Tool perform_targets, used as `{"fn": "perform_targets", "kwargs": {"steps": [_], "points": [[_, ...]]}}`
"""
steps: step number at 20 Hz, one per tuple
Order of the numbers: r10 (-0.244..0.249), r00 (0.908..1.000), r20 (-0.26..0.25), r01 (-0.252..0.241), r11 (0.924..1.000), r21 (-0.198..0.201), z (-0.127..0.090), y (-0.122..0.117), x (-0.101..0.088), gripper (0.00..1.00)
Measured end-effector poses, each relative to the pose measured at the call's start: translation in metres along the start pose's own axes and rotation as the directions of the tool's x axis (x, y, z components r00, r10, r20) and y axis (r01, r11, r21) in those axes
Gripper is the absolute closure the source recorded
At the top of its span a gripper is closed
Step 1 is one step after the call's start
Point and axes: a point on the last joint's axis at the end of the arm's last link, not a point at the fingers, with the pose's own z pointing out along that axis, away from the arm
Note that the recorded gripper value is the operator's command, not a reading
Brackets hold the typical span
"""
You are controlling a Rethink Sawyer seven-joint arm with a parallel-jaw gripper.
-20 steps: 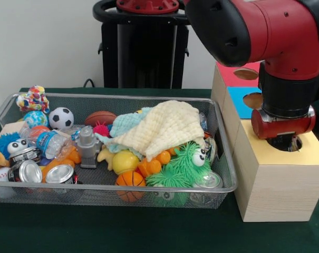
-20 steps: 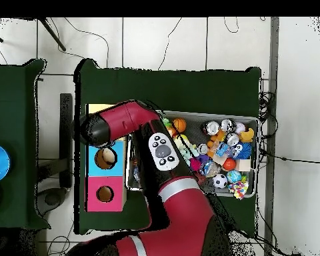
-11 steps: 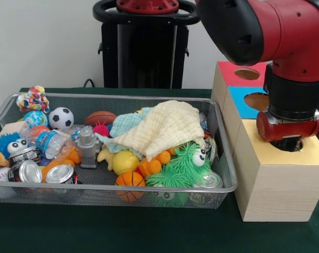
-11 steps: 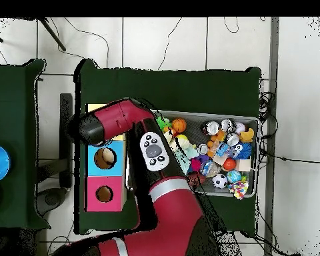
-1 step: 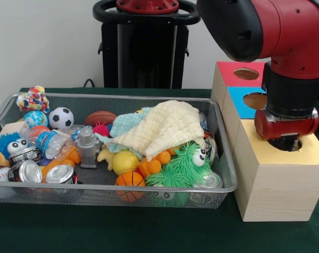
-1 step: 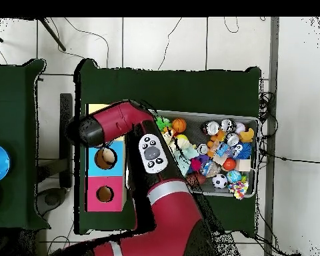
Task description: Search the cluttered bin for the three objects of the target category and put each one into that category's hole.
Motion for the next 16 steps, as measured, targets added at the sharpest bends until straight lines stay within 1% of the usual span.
{"fn": "perform_targets", "kwargs": {"steps": [7, 13, 14, 16], "points": [[0.008, 1.0, 0.001, -0.008, 1.0, 0.005, -0.01, -0.003, -0.001, 1.0], [0.028, 0.9994, -0.018, -0.028, 0.9996, 0.008, -0.027, -0.005, -0.002, 1.0], [0.036, 0.9988, -0.033, -0.036, 0.9993, 0.013, -0.037, -0.006, -0.004, 1.0], [0.042, 0.9981, -0.044, -0.042, 0.999, 0.016, -0.045, -0.006, -0.006, 1.0]]}}
